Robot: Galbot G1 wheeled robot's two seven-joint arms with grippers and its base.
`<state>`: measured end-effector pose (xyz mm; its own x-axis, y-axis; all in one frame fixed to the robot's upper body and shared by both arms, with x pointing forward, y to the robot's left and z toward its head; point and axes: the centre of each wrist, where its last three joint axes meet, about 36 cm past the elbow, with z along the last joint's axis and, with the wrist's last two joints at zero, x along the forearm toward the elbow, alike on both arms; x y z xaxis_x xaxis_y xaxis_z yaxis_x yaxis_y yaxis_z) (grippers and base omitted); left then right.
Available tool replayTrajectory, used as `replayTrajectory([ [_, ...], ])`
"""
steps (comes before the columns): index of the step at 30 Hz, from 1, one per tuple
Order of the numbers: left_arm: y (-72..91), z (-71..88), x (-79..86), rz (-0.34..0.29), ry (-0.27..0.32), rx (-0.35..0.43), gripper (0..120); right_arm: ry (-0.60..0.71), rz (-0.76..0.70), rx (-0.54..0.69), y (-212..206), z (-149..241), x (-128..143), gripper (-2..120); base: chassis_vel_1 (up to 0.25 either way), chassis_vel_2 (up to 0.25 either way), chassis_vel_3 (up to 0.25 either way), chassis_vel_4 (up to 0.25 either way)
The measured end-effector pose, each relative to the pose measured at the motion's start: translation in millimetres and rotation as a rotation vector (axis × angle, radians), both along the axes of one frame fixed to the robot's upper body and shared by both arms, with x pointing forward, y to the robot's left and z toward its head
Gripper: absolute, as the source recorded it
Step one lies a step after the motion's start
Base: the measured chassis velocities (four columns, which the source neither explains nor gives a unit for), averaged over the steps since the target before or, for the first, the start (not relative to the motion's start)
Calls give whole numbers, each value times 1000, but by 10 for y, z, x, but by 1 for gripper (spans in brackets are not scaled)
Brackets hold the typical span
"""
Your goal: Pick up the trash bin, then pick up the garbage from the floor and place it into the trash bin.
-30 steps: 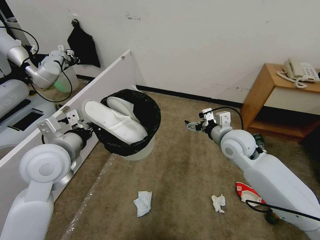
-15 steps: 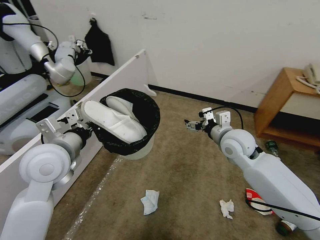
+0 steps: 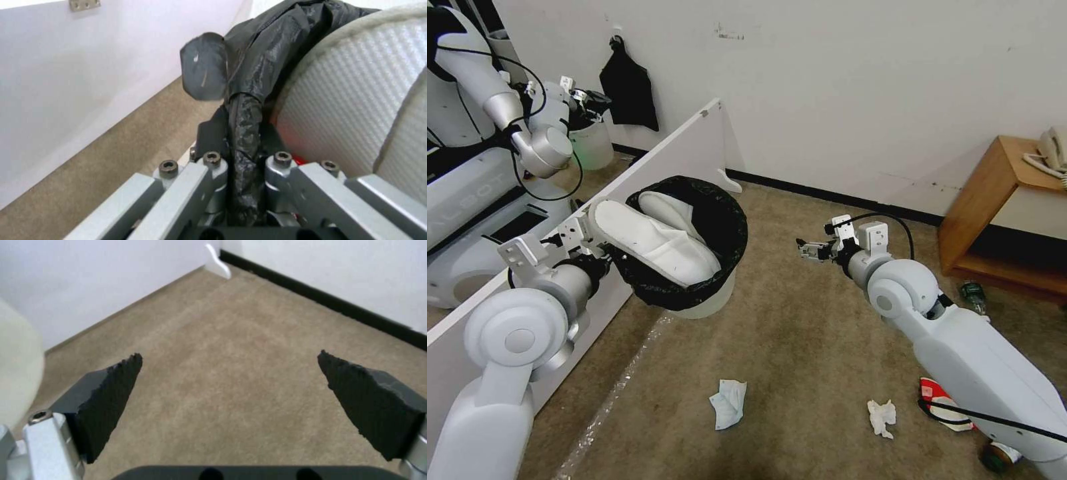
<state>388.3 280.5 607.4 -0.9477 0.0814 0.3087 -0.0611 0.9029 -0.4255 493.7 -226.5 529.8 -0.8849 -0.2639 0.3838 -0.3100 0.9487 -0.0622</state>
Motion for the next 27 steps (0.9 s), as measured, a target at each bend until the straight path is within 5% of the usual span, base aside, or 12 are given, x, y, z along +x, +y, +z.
replayTrajectory([
  [27,8,38,-64,-7,-11,-3,4,224,239,-33,484,-1025,-322,100,0,0,0,0],
])
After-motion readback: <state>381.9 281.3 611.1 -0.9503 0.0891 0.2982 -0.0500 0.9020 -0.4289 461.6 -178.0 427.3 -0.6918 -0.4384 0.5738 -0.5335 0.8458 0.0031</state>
